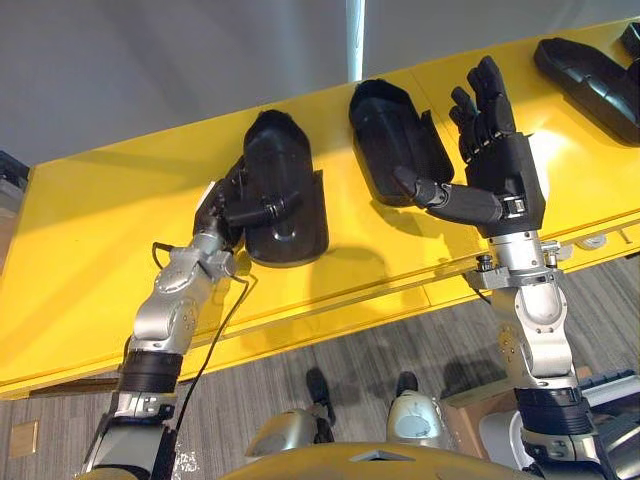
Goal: Walk over and take three plastic housings, then place them on the shelf
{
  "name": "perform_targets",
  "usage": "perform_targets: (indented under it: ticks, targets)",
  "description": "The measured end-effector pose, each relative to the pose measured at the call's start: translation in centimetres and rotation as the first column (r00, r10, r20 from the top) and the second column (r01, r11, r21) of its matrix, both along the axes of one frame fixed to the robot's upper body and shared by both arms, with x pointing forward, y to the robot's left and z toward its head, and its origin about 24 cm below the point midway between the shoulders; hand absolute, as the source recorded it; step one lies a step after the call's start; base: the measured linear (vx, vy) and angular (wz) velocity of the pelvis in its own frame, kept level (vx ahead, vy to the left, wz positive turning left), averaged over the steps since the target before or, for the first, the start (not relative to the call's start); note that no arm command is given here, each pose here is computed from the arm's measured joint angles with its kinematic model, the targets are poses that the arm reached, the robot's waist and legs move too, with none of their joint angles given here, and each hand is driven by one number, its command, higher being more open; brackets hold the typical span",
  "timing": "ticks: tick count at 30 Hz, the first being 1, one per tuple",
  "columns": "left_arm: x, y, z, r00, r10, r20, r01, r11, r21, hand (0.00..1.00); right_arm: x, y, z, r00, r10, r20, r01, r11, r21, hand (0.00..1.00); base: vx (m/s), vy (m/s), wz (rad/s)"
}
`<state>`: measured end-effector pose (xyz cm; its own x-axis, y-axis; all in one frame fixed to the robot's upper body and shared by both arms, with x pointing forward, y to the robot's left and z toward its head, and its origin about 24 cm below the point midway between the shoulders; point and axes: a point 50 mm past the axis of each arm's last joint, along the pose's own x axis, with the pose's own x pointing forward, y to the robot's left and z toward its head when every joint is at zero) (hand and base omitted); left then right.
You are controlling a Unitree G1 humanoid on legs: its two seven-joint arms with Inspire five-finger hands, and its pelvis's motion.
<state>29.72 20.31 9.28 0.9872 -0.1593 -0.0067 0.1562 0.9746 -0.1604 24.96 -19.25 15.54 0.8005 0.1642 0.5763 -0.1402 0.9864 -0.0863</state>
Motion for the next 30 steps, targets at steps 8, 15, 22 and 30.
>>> perform_targets:
  ticks: [8,15,22,30]
  targets:
    - [-2.1,0.2,-1.0,1.000,0.005,-0.019,-0.004,0.999,0.038,1.00,-0.7,-0.1,-1.5,0.998,-0.021,-0.058,0.022,0.999,0.027,1.00,0.01,-0.005,0.02]
    - [-5.7,0.3,-1.3,0.998,0.064,0.012,-0.064,0.998,0.001,1.00,-1.7,0.2,-2.9,0.993,-0.064,-0.103,0.071,0.996,0.063,1.00,0.05,-0.017,0.08]
    - [-7.6,0.4,4.4,0.894,0.148,0.423,-0.131,0.989,-0.069,1.00,-2.1,0.5,-3.8,0.984,-0.109,-0.137,0.128,0.983,0.135,1.00,0.03,-0.016,0.10]
    - [-9.7,0.1,7.9,0.696,0.127,0.707,-0.088,0.992,-0.091,1.00,-2.1,0.7,-4.1,0.976,-0.158,-0.149,0.183,0.968,0.174,1.00,0.05,0.014,-0.03]
